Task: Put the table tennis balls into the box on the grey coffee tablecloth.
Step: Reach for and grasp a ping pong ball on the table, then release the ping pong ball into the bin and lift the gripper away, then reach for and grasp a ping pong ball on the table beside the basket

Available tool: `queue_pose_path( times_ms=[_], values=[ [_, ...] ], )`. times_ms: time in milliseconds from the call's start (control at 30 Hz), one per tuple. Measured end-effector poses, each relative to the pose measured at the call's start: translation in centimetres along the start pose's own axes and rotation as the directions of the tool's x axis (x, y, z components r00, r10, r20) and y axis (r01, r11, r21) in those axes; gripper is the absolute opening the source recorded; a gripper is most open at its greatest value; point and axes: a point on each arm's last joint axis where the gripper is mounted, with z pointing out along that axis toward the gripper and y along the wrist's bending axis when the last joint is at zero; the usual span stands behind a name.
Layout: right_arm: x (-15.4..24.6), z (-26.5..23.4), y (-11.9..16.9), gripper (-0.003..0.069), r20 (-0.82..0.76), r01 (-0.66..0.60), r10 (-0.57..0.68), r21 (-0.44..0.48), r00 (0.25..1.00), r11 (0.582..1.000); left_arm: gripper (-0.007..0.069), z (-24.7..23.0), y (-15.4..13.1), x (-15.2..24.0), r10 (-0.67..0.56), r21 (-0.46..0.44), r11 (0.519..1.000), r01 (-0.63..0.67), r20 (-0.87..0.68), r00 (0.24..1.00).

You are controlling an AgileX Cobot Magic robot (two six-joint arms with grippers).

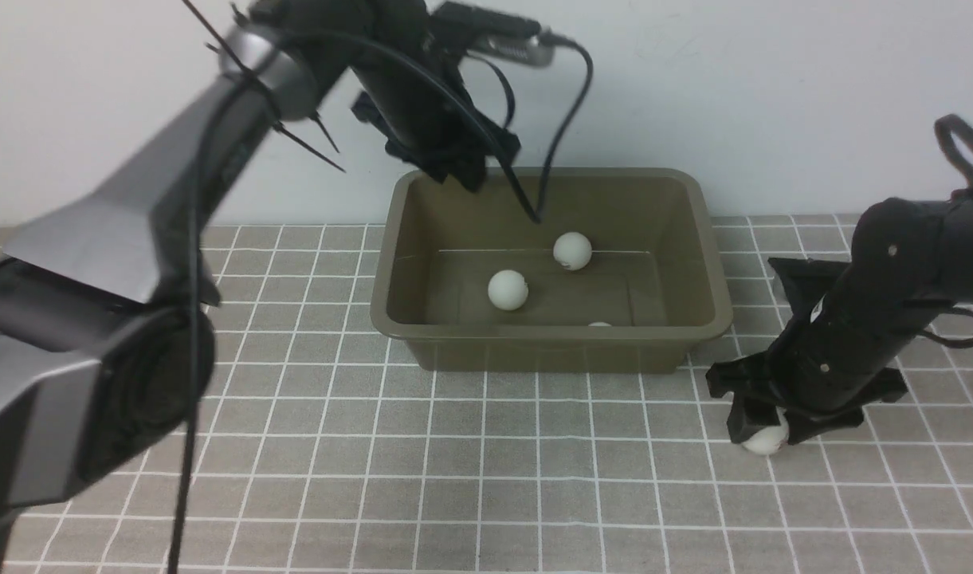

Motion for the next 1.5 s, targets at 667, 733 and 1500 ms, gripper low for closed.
queue_pose_path(
  times_ms=[667, 733, 1500],
  values=[
    [-9.0, -8.3, 5.4, 0.0489, 0.265, 0.183, -0.13, -0.187, 0.955, 0.965, -0.0005, 1.4, 12.4, 5.7, -0.234, -0.008, 0.972, 0.235, -0.151, 0.96],
    [-10.0, -7.8, 5.6, 0.0564, 0.248, 0.193, -0.145, -0.181, 0.958, 0.964, -0.0001, 2.4, 12.5, 6.0, -0.231, 0.002, 0.972, 0.235, -0.169, 0.958],
    [-8.1, -13.1, -5.5, 0.0006, 0.169, -0.069, 0.051, 0.098, 0.984, 0.993, 0.0437, 10.2, 12.1, 8.2, -0.213, 0.191, 0.948, 0.254, -0.209, 0.954]
  ],
)
